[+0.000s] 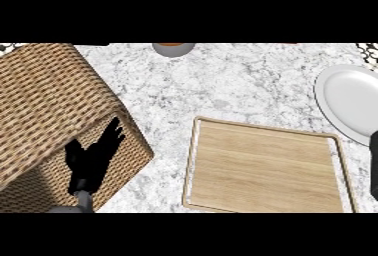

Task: Pick the tomato from the tray and place it in the plate

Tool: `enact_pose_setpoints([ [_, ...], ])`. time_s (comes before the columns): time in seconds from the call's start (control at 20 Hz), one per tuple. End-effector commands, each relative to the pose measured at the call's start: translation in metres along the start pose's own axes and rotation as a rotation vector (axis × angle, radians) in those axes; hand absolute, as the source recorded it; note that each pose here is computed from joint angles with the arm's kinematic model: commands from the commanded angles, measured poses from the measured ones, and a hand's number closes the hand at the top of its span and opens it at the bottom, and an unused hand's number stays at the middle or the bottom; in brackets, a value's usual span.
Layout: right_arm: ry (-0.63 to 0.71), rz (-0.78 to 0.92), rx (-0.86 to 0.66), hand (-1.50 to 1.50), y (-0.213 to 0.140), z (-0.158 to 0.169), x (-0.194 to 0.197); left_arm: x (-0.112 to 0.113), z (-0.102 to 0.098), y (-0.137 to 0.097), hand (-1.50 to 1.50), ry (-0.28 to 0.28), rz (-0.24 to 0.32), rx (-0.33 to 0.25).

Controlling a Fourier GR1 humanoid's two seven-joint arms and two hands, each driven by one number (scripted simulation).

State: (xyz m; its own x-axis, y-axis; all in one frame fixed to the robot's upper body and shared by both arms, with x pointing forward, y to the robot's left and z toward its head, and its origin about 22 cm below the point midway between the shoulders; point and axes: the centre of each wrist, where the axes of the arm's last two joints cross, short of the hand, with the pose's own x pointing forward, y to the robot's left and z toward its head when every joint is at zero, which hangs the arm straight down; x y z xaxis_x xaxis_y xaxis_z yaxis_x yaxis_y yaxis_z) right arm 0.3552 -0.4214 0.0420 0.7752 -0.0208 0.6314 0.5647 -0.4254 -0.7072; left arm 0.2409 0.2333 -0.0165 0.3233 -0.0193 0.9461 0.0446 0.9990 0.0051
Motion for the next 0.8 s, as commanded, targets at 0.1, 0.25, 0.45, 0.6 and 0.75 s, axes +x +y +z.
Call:
enact_pose_setpoints([
  [0.1, 0.178, -0.019, 0.156, -1.50, 0.022, 0.002, -0.027, -0.014, -0.002, -0.006, 0.00, 0.044, 0.017, 0.008],
  [0.25, 0.134, -0.095, 0.153, -1.50, 0.021, 0.002, -0.016, -0.007, -0.002, -0.017, 0.00, 0.036, 0.011, -0.013],
  [0.45, 0.061, -0.266, 0.044, -1.50, 0.019, 0.008, -0.013, -0.010, -0.005, -0.010, 0.00, 0.029, 0.019, -0.003],
  [0.6, 0.053, -0.357, -0.039, -1.50, 0.017, 0.008, -0.012, -0.017, 0.004, -0.007, 0.00, 0.030, 0.007, -0.002],
  [0.75, 0.100, -0.427, -0.077, -1.50, 0.015, 0.014, -0.013, -0.005, 0.001, -0.002, 0.00, 0.045, 0.009, 0.015],
])
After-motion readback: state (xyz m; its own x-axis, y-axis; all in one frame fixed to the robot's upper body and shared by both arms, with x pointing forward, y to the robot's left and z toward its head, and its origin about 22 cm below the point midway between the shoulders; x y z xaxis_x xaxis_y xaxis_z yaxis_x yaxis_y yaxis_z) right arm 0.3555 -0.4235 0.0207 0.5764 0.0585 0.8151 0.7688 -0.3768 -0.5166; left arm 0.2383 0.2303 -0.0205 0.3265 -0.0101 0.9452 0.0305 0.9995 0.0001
